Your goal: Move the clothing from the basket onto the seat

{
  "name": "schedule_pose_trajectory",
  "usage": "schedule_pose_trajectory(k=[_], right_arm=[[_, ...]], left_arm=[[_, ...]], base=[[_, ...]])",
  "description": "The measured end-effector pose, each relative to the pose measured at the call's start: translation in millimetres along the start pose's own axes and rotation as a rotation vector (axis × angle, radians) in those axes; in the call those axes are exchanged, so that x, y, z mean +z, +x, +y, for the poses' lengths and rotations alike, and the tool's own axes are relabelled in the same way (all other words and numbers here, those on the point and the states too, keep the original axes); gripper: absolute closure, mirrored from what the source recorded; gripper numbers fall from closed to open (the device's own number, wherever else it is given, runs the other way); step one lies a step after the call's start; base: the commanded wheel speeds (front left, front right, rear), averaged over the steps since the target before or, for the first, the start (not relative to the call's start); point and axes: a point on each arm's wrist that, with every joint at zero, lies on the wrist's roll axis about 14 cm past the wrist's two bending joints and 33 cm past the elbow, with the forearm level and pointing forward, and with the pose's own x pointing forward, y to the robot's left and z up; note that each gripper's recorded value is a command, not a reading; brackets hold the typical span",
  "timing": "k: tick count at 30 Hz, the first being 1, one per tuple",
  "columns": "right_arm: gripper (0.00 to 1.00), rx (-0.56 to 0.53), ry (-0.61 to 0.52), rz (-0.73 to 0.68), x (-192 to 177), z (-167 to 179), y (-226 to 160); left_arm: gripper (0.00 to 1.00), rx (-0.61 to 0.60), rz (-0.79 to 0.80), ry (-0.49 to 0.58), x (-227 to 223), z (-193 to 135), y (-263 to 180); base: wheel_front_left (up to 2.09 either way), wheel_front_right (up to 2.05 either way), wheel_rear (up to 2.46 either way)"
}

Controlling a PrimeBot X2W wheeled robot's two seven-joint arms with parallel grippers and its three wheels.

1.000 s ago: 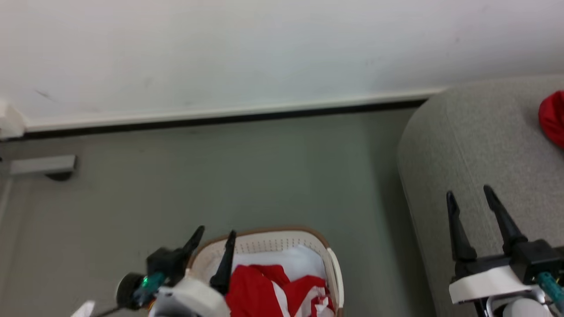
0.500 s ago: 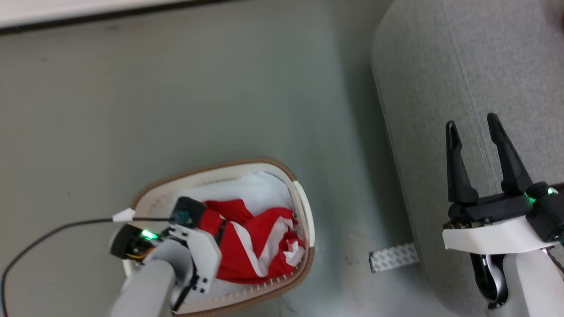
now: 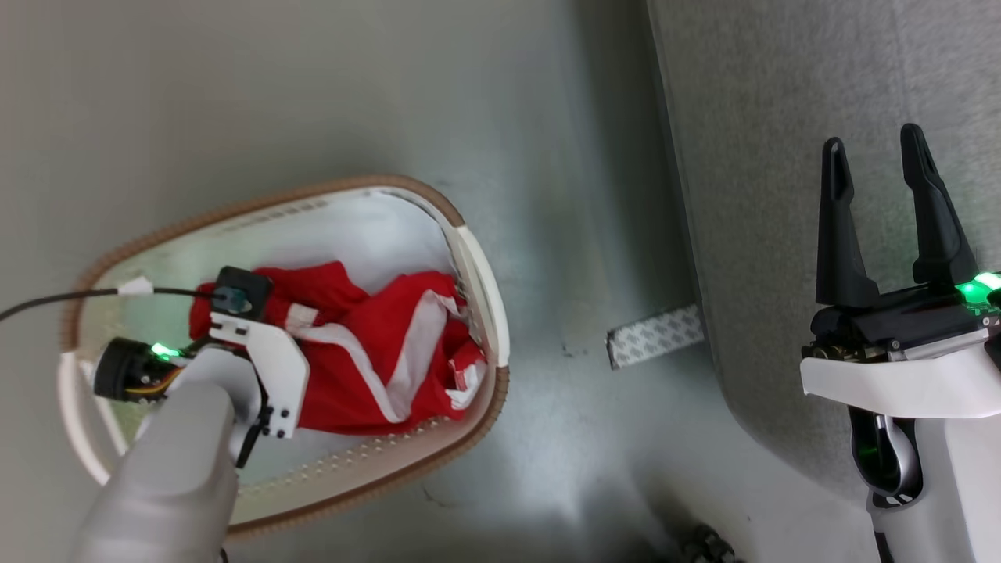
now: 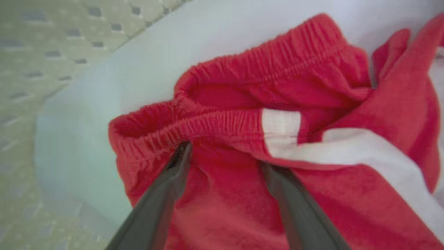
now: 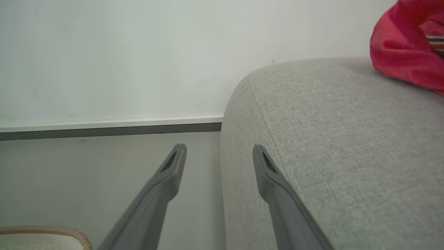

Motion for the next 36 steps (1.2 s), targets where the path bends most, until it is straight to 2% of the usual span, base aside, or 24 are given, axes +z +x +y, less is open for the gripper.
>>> schedule_pose_trajectory(k=[3,4,5,6,13,20,29,36], right_arm=[[0.0,-0.018,-0.008,0.036,-15,-7,-1],[0.0,-0.023,-0.013,0.045,-18,-10,-2],[0.0,-0.028,-0.017,0.051,-20,-12,-3],[0.0,-0.032,-0.02,0.054,-21,-13,-3],[0.0,-0.049,-0.019,0.048,-16,-18,-6],[0.0,-0.057,-0.017,0.016,5,-17,-16],[0.0,-0.063,-0.007,-0.017,35,-10,-54],[0.0,-0.042,-0.008,-0.041,53,1,-95]], left_arm=[[0.0,-0.024,0.03,-0.007,-12,-7,16],[0.33,-0.032,0.028,-0.007,-13,-10,20],[0.8,-0.044,0.026,-0.006,-13,-14,23],[1.0,-0.056,0.023,-0.006,-13,-17,26],[1.0,-0.107,-0.057,-0.063,7,-33,18],[1.0,-0.146,-0.285,-0.178,58,-49,-25],[1.0,-0.117,-0.528,-0.254,92,-53,-116],[1.0,-0.06,-0.794,-0.309,126,-43,-211]], base=[[0.0,0.0,0.0],[0.0,0.0,0.0],[0.0,0.0,0.0],[0.0,0.0,0.0],[0.0,0.0,0.0],[0.0,0.0,0.0],[0.0,0.0,0.0],[0.0,0.0,0.0]])
